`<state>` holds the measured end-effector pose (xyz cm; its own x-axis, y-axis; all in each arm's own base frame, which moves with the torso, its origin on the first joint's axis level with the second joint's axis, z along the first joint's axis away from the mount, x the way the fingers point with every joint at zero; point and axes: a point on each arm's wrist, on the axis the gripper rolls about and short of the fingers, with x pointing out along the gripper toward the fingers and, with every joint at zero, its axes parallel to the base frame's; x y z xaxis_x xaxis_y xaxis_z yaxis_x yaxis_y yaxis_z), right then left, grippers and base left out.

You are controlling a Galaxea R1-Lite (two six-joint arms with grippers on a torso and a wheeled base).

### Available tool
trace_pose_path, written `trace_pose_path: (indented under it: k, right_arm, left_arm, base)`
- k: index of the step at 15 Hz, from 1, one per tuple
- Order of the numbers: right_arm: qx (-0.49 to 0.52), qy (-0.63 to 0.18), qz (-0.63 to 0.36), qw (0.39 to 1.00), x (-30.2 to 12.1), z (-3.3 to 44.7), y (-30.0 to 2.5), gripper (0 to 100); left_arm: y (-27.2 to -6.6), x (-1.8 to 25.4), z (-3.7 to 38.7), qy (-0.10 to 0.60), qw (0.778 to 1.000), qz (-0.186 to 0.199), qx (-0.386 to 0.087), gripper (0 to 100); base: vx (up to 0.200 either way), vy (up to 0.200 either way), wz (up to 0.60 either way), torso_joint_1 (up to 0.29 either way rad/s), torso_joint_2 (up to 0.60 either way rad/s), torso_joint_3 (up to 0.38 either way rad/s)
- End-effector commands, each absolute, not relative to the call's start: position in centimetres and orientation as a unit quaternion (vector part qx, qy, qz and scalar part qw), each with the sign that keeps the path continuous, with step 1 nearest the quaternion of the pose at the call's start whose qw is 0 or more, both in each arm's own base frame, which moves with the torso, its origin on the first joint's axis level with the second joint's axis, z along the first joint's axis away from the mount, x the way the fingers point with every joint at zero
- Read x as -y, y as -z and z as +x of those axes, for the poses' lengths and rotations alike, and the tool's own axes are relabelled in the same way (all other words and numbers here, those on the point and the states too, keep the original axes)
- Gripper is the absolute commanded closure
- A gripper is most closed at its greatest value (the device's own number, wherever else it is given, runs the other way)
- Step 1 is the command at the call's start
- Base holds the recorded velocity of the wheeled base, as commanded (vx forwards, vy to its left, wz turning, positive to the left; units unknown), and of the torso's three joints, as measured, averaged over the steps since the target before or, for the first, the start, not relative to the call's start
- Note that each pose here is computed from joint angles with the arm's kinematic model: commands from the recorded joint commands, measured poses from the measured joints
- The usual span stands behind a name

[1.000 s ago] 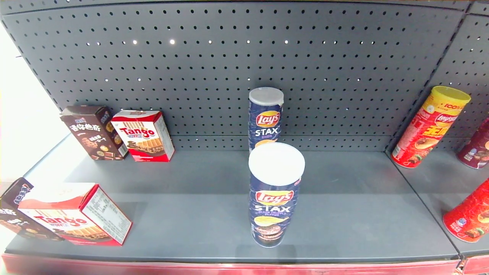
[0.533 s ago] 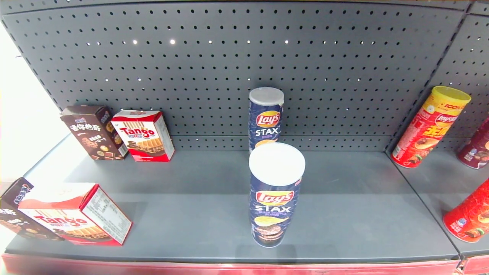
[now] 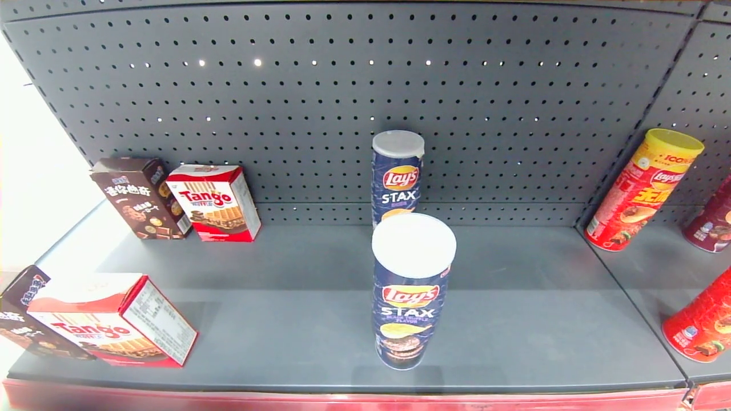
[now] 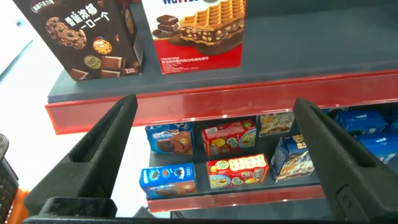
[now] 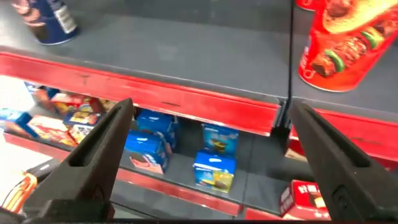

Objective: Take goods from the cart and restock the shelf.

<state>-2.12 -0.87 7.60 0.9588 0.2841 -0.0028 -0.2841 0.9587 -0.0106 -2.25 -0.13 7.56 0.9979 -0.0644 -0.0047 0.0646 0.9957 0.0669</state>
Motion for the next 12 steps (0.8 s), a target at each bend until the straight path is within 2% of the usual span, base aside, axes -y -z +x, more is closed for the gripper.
trace_pose_path:
  k: [1,3,4,5,12]
  right_arm:
    - [-0.046,-0.107,-0.013,0.993,0.5,-1.5,-7.7,0]
    - [-0.069,-0.045,-0.012,0.996,0.3,-1.2,-7.8,0]
    - [-0.044,0.015,-0.007,0.999,0.2,-1.6,-7.8,0]
    - [-0.011,0.041,-0.001,0.999,0.1,-2.1,-7.7,0]
    - [-0.003,0.024,-0.002,1.000,0.1,-2.2,-7.6,0]
  left_arm:
    - [-7.6,0.1,-2.2,0.032,0.999,0.033,-0.002,0]
    - [-7.6,0.1,-2.2,0.032,0.999,0.033,-0.002,0]
    - [-7.6,0.1,-2.2,0.032,0.999,0.033,-0.002,0]
    - [-7.6,0.1,-2.2,0.032,0.999,0.033,-0.002,0]
    - [-7.6,0.1,-2.2,0.032,0.999,0.032,-0.002,0]
  base:
    - [0.000,0.000,0.00,0.000,0.00,0.000]
    - [0.000,0.000,0.00,0.000,0.00,0.000]
    - [0.000,0.000,0.00,0.000,0.00,0.000]
    - [0.000,0.000,0.00,0.000,0.00,0.000]
    - [0.000,0.000,0.00,0.000,0.00,0.000]
